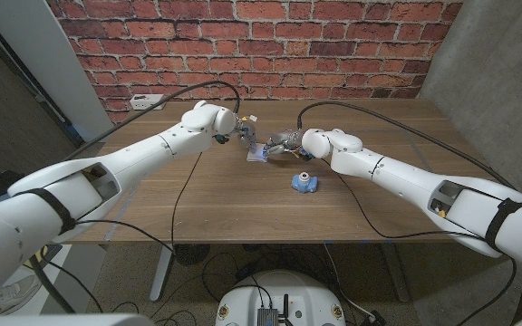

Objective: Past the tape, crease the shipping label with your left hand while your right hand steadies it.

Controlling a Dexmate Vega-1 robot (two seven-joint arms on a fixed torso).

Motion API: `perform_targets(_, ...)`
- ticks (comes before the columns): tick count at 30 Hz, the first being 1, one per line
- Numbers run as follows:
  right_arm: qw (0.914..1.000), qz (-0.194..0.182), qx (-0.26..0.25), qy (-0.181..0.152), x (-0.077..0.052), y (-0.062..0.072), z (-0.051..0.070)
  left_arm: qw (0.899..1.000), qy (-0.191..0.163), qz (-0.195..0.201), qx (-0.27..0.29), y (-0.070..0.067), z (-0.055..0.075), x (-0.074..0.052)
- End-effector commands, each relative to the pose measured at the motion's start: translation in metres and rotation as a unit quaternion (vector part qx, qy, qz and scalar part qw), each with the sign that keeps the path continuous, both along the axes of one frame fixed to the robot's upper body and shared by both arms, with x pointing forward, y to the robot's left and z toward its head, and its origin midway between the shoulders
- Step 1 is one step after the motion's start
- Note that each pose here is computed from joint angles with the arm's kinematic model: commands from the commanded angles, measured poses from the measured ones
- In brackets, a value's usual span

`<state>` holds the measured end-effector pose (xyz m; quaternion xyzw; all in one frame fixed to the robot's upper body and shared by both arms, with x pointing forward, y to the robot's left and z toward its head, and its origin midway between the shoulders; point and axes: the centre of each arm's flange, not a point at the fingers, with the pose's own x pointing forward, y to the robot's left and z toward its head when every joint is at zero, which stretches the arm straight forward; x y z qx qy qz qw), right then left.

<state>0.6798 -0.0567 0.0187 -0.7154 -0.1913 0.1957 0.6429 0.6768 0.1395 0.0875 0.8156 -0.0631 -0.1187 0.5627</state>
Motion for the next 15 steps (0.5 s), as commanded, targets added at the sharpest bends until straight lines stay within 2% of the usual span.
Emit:
perform_targets(1, 1.0000, 0.003, -0.002, -0.003, 0.0001, -0.0013, -0.0006, 1.000, 0.005, 0.018, 0.018, -0.0003, -0.0019, 0.0048)
perform_targets(15, 0.9996, 0.014, -0.022, -0.012, -0.0042, 0.0022, -0.0048, 0.999, -0.005, 0.035, 0.016, 0.0052, 0.0028, 0.0093)
